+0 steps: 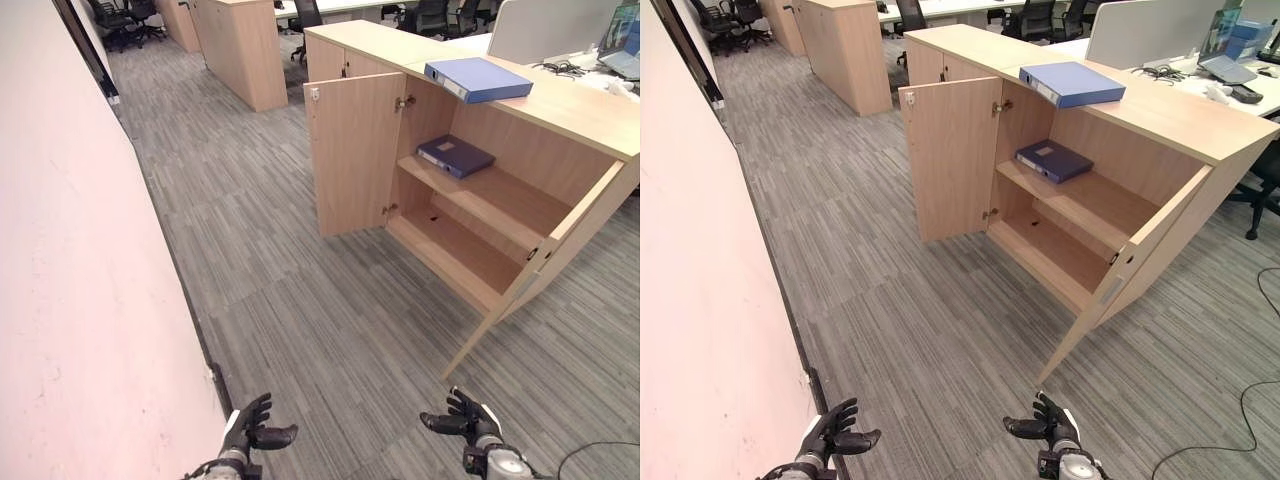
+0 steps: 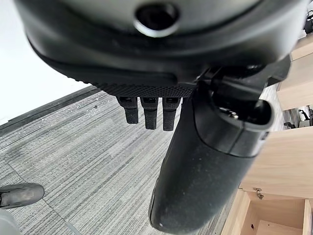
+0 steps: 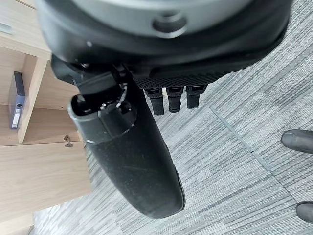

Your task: Put the empty folder in the office cabinet

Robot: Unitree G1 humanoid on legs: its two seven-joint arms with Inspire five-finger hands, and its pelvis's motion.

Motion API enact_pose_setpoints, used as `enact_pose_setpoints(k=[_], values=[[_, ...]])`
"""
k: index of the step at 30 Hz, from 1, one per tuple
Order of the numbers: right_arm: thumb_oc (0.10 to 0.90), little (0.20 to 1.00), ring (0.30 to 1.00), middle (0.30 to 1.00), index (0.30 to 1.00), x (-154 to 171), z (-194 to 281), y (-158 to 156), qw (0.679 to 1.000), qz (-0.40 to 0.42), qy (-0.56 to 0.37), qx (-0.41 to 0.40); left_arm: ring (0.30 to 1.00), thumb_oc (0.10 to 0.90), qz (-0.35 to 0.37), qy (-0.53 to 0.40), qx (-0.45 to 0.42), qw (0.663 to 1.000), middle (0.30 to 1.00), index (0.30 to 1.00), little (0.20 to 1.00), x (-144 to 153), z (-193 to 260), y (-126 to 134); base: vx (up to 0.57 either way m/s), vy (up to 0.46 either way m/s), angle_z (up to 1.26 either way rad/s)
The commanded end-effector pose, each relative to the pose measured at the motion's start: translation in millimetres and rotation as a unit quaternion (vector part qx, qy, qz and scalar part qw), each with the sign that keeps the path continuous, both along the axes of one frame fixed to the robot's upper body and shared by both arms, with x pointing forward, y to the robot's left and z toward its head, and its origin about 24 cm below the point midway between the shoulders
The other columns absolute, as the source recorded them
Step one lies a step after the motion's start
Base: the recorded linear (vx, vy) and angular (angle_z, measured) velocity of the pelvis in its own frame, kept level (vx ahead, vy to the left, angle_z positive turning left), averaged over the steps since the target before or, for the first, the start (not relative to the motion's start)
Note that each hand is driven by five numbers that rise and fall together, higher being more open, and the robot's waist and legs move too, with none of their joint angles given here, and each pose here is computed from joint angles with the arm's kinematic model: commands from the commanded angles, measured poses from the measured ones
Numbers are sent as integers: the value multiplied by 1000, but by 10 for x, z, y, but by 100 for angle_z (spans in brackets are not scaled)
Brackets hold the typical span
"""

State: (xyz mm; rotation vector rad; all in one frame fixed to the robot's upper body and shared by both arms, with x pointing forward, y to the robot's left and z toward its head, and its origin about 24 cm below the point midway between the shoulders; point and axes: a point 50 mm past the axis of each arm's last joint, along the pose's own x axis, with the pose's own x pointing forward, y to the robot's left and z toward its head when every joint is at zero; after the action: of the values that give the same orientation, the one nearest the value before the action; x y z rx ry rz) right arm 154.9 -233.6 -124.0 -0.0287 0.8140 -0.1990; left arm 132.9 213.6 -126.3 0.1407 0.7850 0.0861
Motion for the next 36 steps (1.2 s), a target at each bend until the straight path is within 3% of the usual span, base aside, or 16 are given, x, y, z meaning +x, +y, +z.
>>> enact_pose_setpoints(k=[1,36], values=[[800,900,900,900,900,321,213,43,996,41,-75,-8,900,800,-32,-82,24,996,900,900,900,345,252,130,0,0,0],[800,900,900,900,900,224,153,-5,998,23,-55,-2,900,800,0,-78,15,997,900,900,900,387,246,200,9,-25,7]])
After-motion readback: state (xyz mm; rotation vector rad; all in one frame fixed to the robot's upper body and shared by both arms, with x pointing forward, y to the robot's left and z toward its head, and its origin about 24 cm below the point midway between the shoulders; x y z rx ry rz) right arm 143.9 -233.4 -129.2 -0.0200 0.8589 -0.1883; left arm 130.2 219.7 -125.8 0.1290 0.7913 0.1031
